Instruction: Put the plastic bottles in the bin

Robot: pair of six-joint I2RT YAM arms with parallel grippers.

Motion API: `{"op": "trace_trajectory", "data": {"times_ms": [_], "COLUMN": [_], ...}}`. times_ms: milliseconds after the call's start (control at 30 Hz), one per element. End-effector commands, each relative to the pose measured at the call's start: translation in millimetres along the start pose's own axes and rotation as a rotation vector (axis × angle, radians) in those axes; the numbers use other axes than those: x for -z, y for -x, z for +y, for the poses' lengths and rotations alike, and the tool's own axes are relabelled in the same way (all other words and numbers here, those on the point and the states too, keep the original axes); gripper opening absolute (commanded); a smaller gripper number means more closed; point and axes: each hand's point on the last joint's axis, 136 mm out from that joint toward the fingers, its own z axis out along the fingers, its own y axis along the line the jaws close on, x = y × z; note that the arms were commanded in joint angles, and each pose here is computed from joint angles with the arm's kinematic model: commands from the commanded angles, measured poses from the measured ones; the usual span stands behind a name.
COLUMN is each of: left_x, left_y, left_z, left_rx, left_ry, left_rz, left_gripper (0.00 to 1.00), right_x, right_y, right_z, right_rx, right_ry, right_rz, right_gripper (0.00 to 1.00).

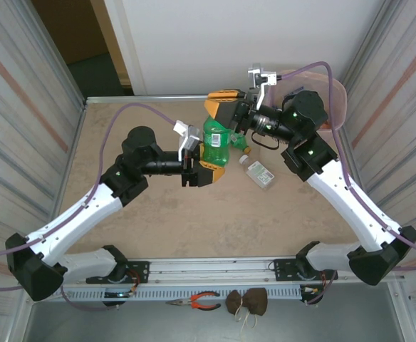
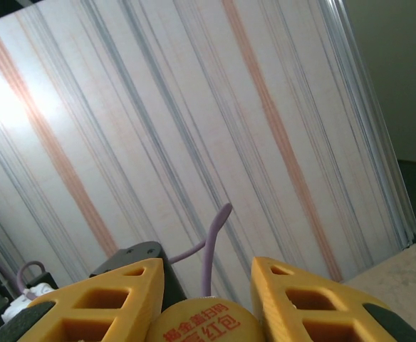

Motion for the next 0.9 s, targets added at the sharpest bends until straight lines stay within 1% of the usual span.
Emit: {"op": "trace_trajectory", "data": {"times_ms": [0, 33, 133, 233, 267, 367, 433, 533, 667, 867], "left_x": [-0.7, -0.6, -1.4, -1.5, -1.4, -1.2, -0.6, 0.3, 0.1, 0.6], "left_y": [18.6, 19.1, 20.7, 22.5, 23.1, 22.8, 22.8, 21.5, 20.4, 20.4], "left_z": [-13.2, -13.3, -14.7, -17.4, -19.2, -25.4, -24.1, -22.6, -21.0, -18.9], "left_rx": [-0.082, -0.084, -0.092, -0.1, -0.106, -0.127, -0.132, -0.137, -0.134, -0.134], "left_ry": [-0.053, -0.057, -0.067, -0.081, -0.087, -0.104, -0.091, -0.073, -0.065, -0.051], "left_rz": [-0.036, -0.038, -0.042, -0.044, -0.045, -0.039, -0.038, -0.032, -0.023, -0.021], "left_gripper": [0.53, 0.52, 0.51, 0.49, 0.48, 0.49, 0.49, 0.49, 0.49, 0.49], "right_x": [9.2, 10.0, 11.0, 12.0, 12.2, 13.4, 15.6, 21.3, 32.9, 47.1], "right_y": [6.8, 6.7, 5.8, 5.2, 4.7, 2.5, 0.4, -11.6, -34.7, -53.5], "right_z": [19.3, 19.5, 20.1, 20.1, 20.0, 18.6, 18.0, 13.8, 12.8, 24.2], "right_rx": [0.004, 0.005, 0.007, 0.012, 0.015, 0.011, 0.004, -0.008, -0.004, -0.007], "right_ry": [0.043, 0.041, 0.041, 0.036, 0.036, 0.021, 0.006, -0.037, -0.068, -0.033], "right_rz": [-0.019, -0.018, -0.017, -0.014, -0.011, 0.0, 0.012, 0.073, 0.176, 0.242], "right_gripper": [0.32, 0.32, 0.33, 0.37, 0.41, 0.58, 0.64, 0.72, 0.76, 0.75]}}
